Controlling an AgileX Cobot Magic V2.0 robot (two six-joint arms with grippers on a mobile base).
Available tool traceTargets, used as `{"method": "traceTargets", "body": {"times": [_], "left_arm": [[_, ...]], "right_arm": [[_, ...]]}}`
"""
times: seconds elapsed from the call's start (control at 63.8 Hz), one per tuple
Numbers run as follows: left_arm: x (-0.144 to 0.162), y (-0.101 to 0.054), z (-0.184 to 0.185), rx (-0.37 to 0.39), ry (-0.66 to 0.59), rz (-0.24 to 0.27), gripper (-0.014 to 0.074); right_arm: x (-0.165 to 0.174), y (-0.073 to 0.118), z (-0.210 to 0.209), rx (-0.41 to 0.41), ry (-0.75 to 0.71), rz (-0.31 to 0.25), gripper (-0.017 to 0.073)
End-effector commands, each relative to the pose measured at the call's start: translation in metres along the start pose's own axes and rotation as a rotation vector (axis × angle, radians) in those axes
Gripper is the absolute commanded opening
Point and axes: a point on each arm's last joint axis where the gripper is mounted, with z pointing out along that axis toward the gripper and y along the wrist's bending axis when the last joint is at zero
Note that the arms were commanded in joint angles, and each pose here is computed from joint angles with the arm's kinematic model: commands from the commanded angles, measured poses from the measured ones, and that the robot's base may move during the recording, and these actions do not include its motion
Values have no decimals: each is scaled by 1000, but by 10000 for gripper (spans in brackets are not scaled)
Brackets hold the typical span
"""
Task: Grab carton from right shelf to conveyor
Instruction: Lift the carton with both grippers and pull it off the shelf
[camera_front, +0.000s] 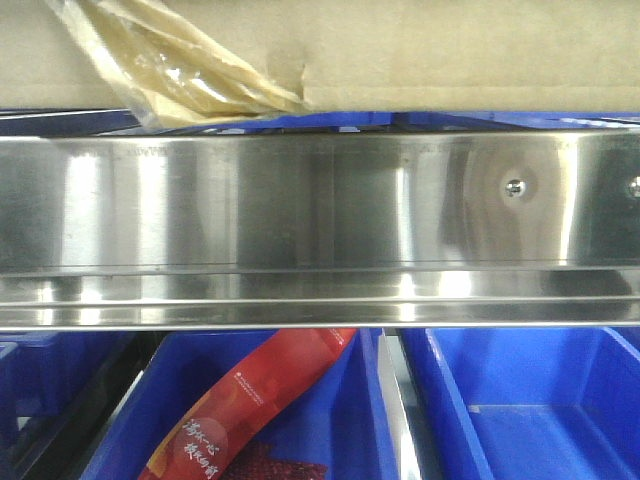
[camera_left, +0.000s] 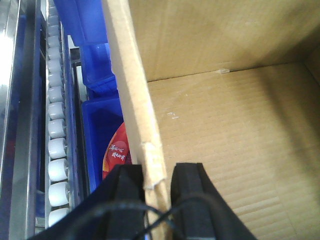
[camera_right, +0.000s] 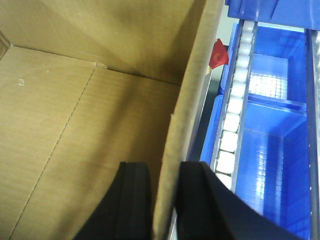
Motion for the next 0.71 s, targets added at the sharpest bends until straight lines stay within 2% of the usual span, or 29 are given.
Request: {"method": "traceTargets", "body": {"times": [0.0,0.69], "left_arm": [[-2,-2,-9,31,-47,5,-17],[-4,-2,-9,38,-68,5,-17]], "right_arm": [[-4,-1,-6,10,-60,-22,-69],[-4,-1,-6,10,-60,-22,-69]]}}
